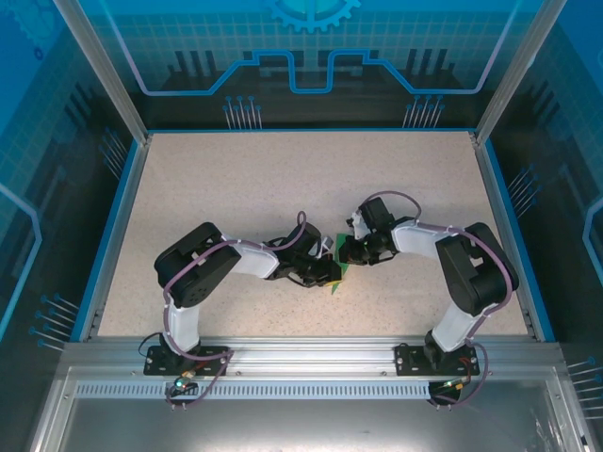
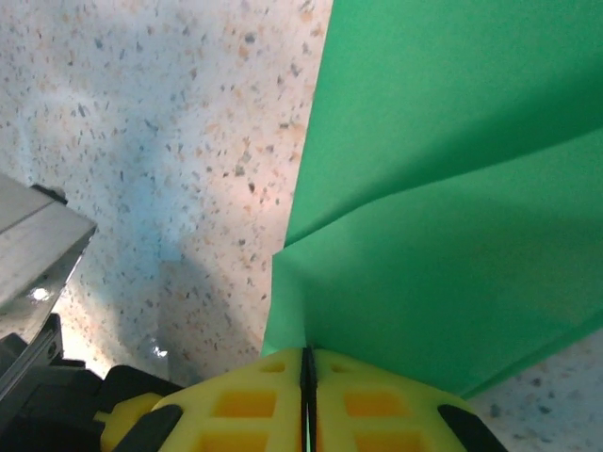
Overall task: Fold a paper plane with a square sheet of paper (fold left side to right side)
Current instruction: Fold the wing for the fifth time at the center of the table.
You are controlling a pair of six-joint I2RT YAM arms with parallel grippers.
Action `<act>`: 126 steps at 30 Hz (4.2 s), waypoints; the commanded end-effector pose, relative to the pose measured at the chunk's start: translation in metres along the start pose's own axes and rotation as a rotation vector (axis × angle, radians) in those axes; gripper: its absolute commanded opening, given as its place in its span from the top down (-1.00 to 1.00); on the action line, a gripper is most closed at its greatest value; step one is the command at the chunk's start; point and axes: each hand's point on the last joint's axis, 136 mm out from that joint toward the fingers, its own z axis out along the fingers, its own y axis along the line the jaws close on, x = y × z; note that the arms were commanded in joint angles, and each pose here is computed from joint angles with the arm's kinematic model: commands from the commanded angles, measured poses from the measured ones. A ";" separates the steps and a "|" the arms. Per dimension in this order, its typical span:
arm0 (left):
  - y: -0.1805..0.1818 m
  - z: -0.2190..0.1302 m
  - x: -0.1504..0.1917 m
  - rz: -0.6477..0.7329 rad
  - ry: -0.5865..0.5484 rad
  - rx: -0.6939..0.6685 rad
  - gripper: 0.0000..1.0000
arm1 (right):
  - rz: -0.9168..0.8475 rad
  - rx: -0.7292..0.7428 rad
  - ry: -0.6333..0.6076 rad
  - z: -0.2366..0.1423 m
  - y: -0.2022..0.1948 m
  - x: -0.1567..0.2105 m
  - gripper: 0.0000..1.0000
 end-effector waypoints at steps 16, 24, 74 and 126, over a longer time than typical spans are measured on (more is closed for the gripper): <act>0.042 0.013 0.021 -0.054 0.065 -0.122 0.82 | 0.056 0.091 -0.041 -0.012 -0.050 -0.036 0.79; 0.041 0.013 0.021 -0.056 0.066 -0.122 0.83 | 0.095 0.066 -0.047 -0.017 -0.063 -0.054 0.79; 0.025 0.009 0.016 -0.025 0.051 -0.095 0.80 | 0.080 -0.223 0.052 -0.007 -0.001 -0.016 0.75; 0.022 0.002 0.032 -0.027 0.043 -0.131 0.59 | 0.130 -0.058 0.140 0.010 -0.038 0.011 0.78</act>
